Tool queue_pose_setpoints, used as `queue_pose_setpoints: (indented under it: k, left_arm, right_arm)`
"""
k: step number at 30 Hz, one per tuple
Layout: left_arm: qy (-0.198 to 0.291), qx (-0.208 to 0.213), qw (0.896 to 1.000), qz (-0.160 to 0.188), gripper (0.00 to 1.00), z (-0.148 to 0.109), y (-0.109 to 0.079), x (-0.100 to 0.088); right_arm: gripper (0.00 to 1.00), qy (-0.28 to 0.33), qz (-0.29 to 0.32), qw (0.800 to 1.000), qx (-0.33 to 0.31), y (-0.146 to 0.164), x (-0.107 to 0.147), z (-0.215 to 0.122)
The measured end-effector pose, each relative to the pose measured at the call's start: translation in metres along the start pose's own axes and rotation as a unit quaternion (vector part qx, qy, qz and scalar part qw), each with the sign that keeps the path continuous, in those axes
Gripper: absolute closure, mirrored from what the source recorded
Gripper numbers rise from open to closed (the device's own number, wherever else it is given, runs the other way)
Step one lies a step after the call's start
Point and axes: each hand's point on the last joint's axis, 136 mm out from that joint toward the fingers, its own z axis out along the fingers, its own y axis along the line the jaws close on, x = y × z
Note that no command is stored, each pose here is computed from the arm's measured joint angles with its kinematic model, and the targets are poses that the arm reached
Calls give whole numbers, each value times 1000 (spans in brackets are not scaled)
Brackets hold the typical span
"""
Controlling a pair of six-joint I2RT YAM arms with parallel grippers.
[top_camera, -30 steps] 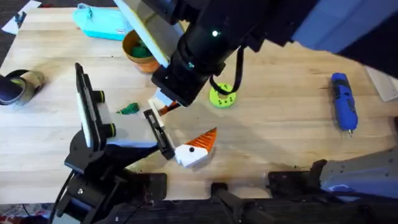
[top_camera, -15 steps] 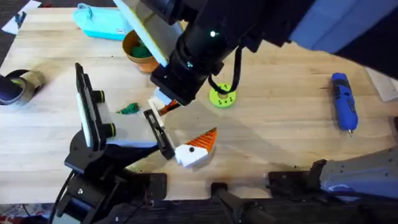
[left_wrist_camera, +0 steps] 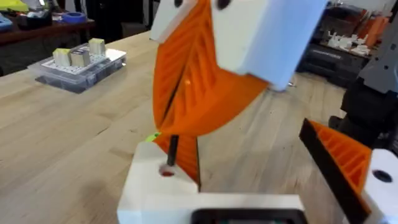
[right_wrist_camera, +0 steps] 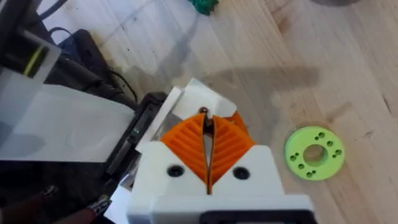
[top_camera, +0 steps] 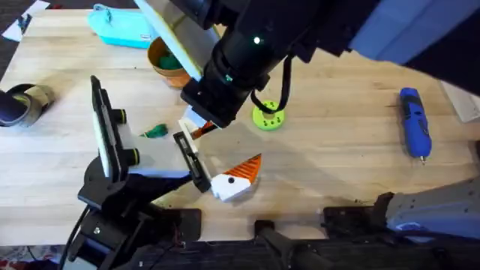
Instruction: Pick up the gripper from the table and insert it into the empty holder that is missing its gripper. Then pick up a screw, insert it into the mounting hole, and use the screwdriver to tighten it. Finally, clean up the table by picking up the vegetable and placing it into the bucket.
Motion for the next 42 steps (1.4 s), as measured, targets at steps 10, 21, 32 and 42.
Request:
queue_pose_setpoints:
  k: [10, 21, 32, 42]
  left_arm:
    - [0, 0, 1000, 0, 9, 0, 0, 0]
    - [0, -3, 1000, -8, 9, 0, 1, 0]
    - [0, -2, 1000, -7, 9, 0, 1, 0]
    - [0, -2, 1000, -7, 9, 0, 1, 0]
  right_arm:
    - [995, 11, -4, 1000, -4, 2, 2, 8]
    - [995, 13, -6, 1000, -3, 1, 0, 14]
    - [995, 5, -10, 1000, 15, -2, -4, 14]
    - [995, 5, -14, 1000, 15, 1, -4, 15]
